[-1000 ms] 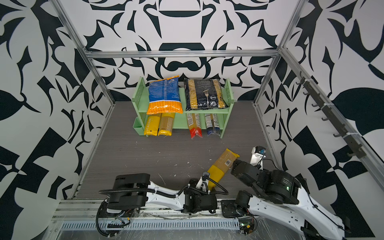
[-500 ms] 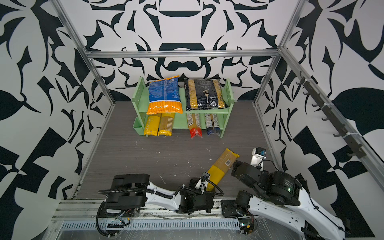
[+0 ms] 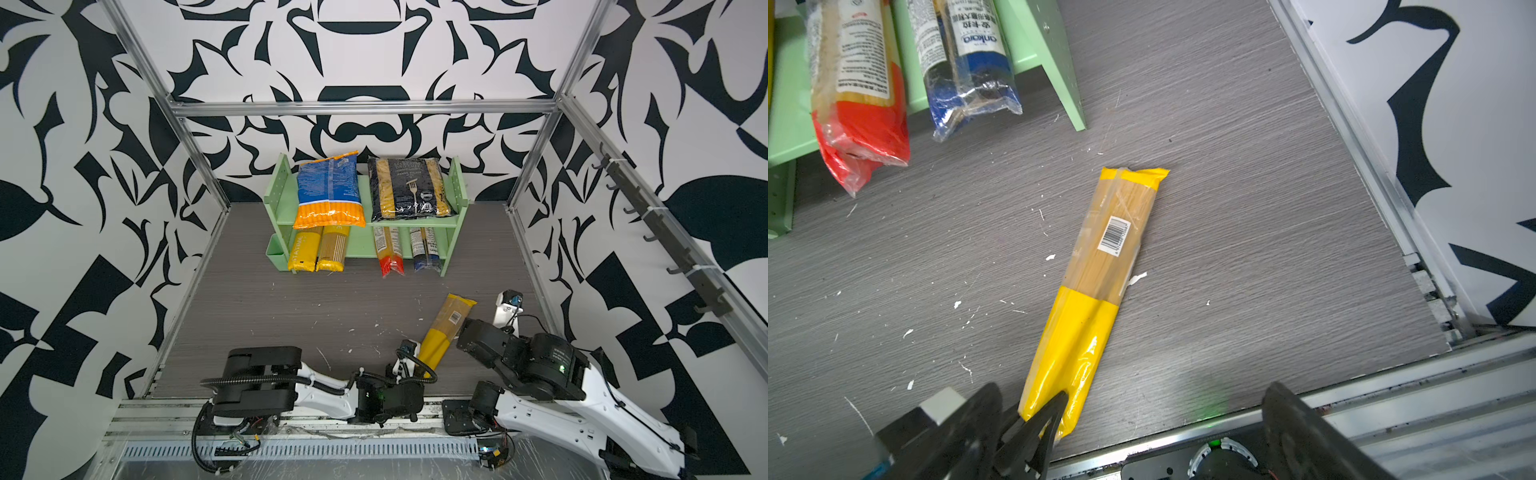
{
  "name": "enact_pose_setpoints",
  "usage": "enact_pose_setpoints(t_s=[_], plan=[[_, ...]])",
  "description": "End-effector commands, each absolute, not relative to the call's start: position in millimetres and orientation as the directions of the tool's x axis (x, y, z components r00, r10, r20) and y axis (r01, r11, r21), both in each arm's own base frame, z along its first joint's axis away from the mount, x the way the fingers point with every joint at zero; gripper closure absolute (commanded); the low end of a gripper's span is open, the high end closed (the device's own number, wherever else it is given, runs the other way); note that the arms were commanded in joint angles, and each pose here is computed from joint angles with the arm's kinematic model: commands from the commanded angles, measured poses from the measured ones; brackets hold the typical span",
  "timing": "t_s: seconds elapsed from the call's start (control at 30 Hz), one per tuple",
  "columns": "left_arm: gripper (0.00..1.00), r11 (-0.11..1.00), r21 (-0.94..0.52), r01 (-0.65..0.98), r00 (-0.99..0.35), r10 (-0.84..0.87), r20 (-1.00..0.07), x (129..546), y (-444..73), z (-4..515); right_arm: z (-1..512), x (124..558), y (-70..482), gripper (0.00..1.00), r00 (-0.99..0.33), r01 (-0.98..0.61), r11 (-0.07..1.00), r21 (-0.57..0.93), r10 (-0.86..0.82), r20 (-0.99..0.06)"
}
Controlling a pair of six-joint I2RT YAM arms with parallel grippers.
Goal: Place and organize the pasta boxes and bags onto the shelf
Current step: 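Lift the pack with the left gripper, tilting its tan end toward the shelf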
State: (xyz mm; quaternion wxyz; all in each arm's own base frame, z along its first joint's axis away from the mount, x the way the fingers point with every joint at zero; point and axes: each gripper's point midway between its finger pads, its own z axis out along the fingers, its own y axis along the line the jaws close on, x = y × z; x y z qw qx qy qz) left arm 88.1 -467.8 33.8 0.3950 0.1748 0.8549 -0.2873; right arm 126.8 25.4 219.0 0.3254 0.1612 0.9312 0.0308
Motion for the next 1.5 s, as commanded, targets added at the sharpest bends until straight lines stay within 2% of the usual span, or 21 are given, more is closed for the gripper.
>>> enact_pose_setpoints(t_s=[0.0,0.7,1.07,1.47], plan=[[1.00,0.811,-0.128,0.572,-0.677,0.378,-0.632,66.5,-408.7,-52.4,216.7,107.8,-11.6,0.00,-0.786,0.289,0.957,-0.036,0.216,-0.580],[1.00,0.850,-0.039,0.525,-0.545,0.301,-0.783,97.6,-394.4,62.4,216.8,126.2,18.9,0.00,-0.769,0.249,0.968,0.038,0.221,-0.600],[1.00,0.850,-0.034,0.526,-0.463,0.253,-0.849,100.2,-384.8,123.1,220.3,148.4,50.5,0.00,-0.763,0.212,0.977,0.034,0.187,-0.618],[1.00,0.863,-0.051,0.503,-0.381,0.168,-0.909,95.6,-351.2,162.2,209.7,159.8,66.9,0.00,-0.798,0.205,0.979,0.006,0.170,-0.578]])
